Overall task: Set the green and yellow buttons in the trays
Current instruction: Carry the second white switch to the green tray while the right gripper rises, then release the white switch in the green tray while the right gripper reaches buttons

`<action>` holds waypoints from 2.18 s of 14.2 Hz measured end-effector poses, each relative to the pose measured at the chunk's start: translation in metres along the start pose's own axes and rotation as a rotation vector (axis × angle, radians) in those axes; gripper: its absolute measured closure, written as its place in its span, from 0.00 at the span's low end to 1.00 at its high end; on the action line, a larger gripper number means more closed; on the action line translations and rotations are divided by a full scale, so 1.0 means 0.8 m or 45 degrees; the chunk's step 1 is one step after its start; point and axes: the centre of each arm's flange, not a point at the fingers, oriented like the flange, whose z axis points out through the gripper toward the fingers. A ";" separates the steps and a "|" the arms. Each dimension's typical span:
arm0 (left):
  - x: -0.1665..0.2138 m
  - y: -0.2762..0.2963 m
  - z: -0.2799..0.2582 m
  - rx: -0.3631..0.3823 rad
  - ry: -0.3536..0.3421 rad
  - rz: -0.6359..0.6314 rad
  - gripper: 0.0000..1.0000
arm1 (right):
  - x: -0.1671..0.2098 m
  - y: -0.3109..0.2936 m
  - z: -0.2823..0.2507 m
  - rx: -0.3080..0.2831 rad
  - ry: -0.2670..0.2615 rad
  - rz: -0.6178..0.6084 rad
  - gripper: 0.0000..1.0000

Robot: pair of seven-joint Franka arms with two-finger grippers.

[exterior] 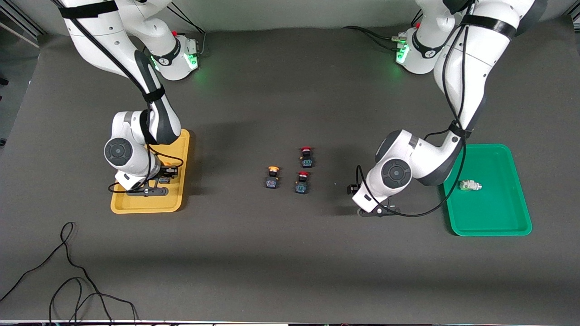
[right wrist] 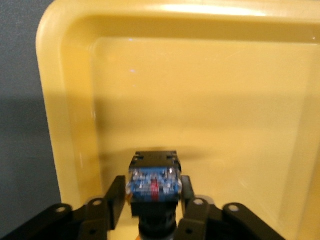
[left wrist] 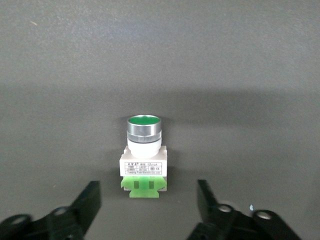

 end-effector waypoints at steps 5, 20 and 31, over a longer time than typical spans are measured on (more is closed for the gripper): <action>0.000 0.002 0.002 0.001 0.006 -0.044 0.61 | 0.008 -0.005 -0.048 0.030 -0.093 -0.005 0.00; 0.052 -0.441 -0.253 -0.023 -0.061 -0.160 0.61 | 0.046 -0.186 -0.261 0.232 -0.173 0.233 0.00; 0.055 -0.606 -0.048 0.001 -0.020 0.075 0.61 | 0.033 -0.405 -0.107 0.285 0.061 0.312 0.00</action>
